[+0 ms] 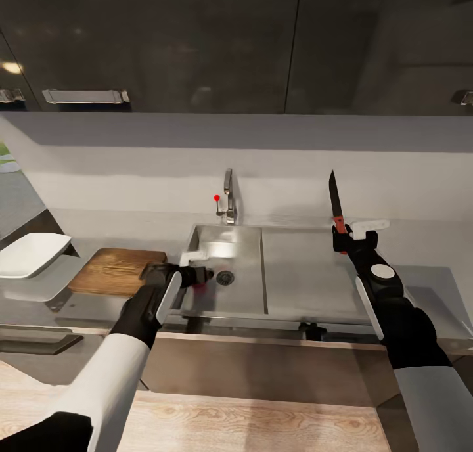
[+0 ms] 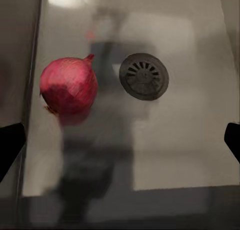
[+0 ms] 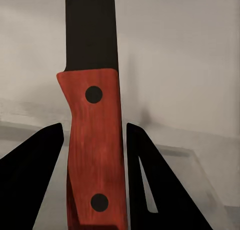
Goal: In the kitchen, take the Vidalia onion out of the sink, dice it on the chopping board with the paring knife, put the diced onion into the bowl on the countertop, then place both the paring knife and the chopping board into the sink.
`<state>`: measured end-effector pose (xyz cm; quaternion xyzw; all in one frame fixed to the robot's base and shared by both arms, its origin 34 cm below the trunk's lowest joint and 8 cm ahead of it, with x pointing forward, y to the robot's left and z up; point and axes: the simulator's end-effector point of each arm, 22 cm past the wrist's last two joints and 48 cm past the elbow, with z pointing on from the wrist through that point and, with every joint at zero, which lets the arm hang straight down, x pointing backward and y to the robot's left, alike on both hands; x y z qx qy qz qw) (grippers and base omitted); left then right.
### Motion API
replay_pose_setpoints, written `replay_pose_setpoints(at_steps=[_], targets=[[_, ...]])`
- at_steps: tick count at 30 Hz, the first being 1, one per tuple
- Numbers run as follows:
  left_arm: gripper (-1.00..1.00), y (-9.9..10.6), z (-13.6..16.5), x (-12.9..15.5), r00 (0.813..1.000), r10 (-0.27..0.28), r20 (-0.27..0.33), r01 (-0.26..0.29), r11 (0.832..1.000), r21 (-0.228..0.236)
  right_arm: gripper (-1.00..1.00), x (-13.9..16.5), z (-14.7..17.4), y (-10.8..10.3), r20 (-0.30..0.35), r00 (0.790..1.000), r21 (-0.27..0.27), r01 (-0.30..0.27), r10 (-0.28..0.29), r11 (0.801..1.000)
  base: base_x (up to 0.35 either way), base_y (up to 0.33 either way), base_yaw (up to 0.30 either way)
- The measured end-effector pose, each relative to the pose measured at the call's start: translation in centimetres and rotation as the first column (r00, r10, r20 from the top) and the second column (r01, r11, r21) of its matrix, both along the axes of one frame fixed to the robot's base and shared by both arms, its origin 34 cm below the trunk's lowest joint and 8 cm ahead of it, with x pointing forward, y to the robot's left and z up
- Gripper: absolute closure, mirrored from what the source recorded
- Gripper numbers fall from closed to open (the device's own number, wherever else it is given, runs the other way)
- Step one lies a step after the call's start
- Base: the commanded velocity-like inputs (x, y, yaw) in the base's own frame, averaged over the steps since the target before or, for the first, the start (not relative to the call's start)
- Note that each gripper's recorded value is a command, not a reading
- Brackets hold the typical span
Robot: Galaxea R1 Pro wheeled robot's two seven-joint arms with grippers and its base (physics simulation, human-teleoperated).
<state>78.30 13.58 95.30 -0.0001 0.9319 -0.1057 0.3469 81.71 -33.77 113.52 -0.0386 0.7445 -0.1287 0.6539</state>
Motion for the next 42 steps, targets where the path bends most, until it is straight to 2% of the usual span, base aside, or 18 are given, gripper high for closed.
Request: replay_pose_setpoints(at_steps=[4,6,8,14,19,25,27,29,32,34,35,36,39,41,42], targets=[[-1.00,0.3,-0.4,0.0,1.000,0.018,-0.001,-0.018,0.999,0.028,1.00,0.0,0.0,0.0,0.000,1.000,0.000,0.000,0.000,1.000,0.000,0.000,0.000],[-1.00,-0.3,-0.4,0.0,1.000,0.003,0.009,-0.003,0.999,0.051,1.00,0.0,0.0,0.1,0.000,1.000,0.000,-0.001,0.001,1.000,0.000,0.000,0.000],[-1.00,-1.3,-0.5,-0.2,0.999,-0.029,0.017,0.027,0.995,0.093,1.00,0.0,0.0,0.1,0.000,1.000,0.000,-0.002,0.002,1.000,0.000,0.000,0.000],[-1.00,-0.8,-0.8,-0.3,1.000,-0.001,0.017,-0.002,0.985,0.170,1.00,0.0,0.0,0.1,0.000,1.000,0.001,-0.002,0.002,1.000,0.000,0.000,0.000],[-1.00,-1.0,-0.5,-0.3,1.000,-0.002,0.023,-0.002,0.983,0.185,1.00,0.0,0.0,0.2,0.000,1.000,0.000,-0.003,0.003,1.000,0.000,0.000,0.000],[-1.00,-2.1,1.0,0.3,0.998,-0.028,0.054,0.017,0.981,0.193,1.00,0.0,0.0,0.2,0.000,1.000,0.001,-0.005,0.005,1.000,0.000,0.000,0.000],[-1.00,-2.2,2.5,1.4,0.996,-0.035,0.078,0.019,0.980,0.200,1.00,0.0,0.0,0.3,0.000,1.000,0.002,-0.007,0.007,1.000,0.000,0.000,0.000],[-1.00,-2.3,4.4,2.9,0.995,-0.059,0.078,0.039,0.972,0.232,1.00,0.1,-0.2,1.5,-0.001,1.000,0.011,-0.024,0.024,1.000,0.000,0.000,0.000],[-1.00,-3.6,4.9,3.1,0.990,-0.132,0.053,0.109,0.945,0.310,1.00,0.1,-0.3,2.0,-0.003,0.999,0.014,-0.032,0.032,0.999,0.000,0.000,0.000],[-1.00,-5.0,5.2,3.1,0.978,-0.207,0.039,0.175,0.904,0.390,1.00,0.1,-0.3,2.1,-0.003,0.999,0.014,-0.034,0.034,0.999,0.000,0.000,0.000],[-1.00,-5.7,5.5,3.0,0.966,-0.259,0.014,0.224,0.860,0.459,1.00,0.2,-0.3,2.4,-0.003,0.999,0.016,-0.038,0.038,0.999,0.000,0.000,0.000],[-1.00,-5.6,5.4,2.7,0.963,-0.268,-0.009,0.239,0.844,0.480,1.00,0.2,-0.4,2.6,-0.004,0.999,0.016,-0.041,0.041,0.999,0.000,0.000,0.000],[-1.00,-5.3,4.8,2.2,0.960,-0.275,-0.050,0.262,0.821,0.508,1.00,0.2,-0.4,2.8,-0.005,0.999,0.015,-0.045,0.045,0.999,0.000,0.000,0.000],[-1.00,-5.1,4.5,2.0,0.955,-0.288,-0.071,0.280,0.795,0.539,1.00,0.2,-0.4,3.0,-0.006,0.999,0.014,-0.048,0.048,0.999,0.000,0.000,0.000],[-1.00,-4.5,4.0,1.8,0.946,-0.310,-0.093,0.304,0.748,0.591,1.00,0.2,-0.4,3.0,-0.006,0.999,0.014,-0.049,0.049,0.999,0.000,0.000,0.000]])
